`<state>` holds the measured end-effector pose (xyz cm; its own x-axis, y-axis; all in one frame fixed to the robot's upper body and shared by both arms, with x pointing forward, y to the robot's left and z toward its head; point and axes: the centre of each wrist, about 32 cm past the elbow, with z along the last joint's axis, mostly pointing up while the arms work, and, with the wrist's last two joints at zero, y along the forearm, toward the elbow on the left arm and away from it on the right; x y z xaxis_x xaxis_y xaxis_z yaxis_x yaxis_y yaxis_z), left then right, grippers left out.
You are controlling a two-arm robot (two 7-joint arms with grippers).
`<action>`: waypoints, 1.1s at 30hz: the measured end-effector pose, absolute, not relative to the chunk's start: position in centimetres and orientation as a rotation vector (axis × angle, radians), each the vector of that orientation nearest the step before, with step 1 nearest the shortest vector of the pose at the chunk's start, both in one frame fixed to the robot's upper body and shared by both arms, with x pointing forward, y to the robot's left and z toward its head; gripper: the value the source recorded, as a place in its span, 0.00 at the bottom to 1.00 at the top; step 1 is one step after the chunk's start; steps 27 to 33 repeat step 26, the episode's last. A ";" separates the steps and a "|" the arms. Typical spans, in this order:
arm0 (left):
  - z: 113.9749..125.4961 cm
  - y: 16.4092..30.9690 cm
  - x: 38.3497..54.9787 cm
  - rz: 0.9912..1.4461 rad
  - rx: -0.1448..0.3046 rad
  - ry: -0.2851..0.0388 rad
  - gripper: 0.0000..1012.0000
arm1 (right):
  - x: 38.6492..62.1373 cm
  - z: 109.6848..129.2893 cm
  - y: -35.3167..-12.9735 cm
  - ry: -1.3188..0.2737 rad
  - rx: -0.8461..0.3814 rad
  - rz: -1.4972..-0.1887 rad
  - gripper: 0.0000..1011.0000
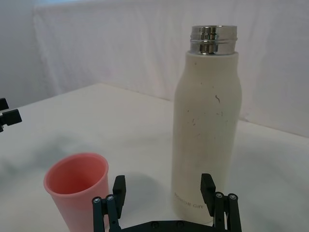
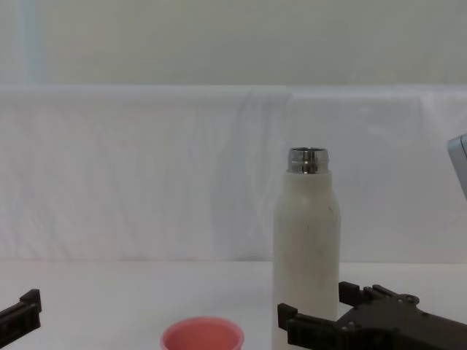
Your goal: Grasp the thermos with one hand and pour water into the cup lid.
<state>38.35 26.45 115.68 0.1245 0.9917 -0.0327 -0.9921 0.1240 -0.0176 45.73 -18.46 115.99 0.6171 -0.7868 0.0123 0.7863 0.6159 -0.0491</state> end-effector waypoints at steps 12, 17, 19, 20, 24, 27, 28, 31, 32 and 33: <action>115.7 26.5 38.4 1.446 -0.038 0.014 0.99 | 45.7 116.1 -18.5 0.008 -0.050 -0.906 0.99; 115.7 26.5 38.4 1.446 -0.038 0.014 0.99 | 45.7 116.2 -18.5 0.007 -0.051 -0.906 0.99; 115.7 26.5 38.4 1.446 -0.038 0.014 0.99 | 45.7 116.2 -18.5 0.007 -0.051 -0.906 0.99; 115.7 26.5 38.4 1.446 -0.038 0.014 0.99 | 45.7 116.2 -18.5 0.007 -0.051 -0.906 0.99; 115.7 26.5 38.4 1.446 -0.038 0.014 0.99 | 45.6 116.2 -18.5 0.007 -0.052 -0.906 0.99; 115.7 26.5 38.4 1.446 -0.038 0.014 0.99 | 45.6 116.2 -18.5 0.007 -0.052 -0.907 0.99; 115.7 26.5 38.4 1.446 -0.038 0.014 0.99 | 45.6 116.2 -18.5 0.007 -0.052 -0.907 0.99; 115.7 26.5 38.4 1.446 -0.038 0.014 0.99 | 45.6 116.2 -18.5 0.007 -0.052 -0.907 0.99; 115.7 26.5 38.4 1.446 -0.038 0.014 0.99 | 45.6 116.2 -18.5 0.007 -0.052 -0.907 0.99; 115.7 26.5 38.4 1.446 -0.038 0.014 0.99 | 45.6 116.2 -18.5 0.007 -0.052 -0.907 0.99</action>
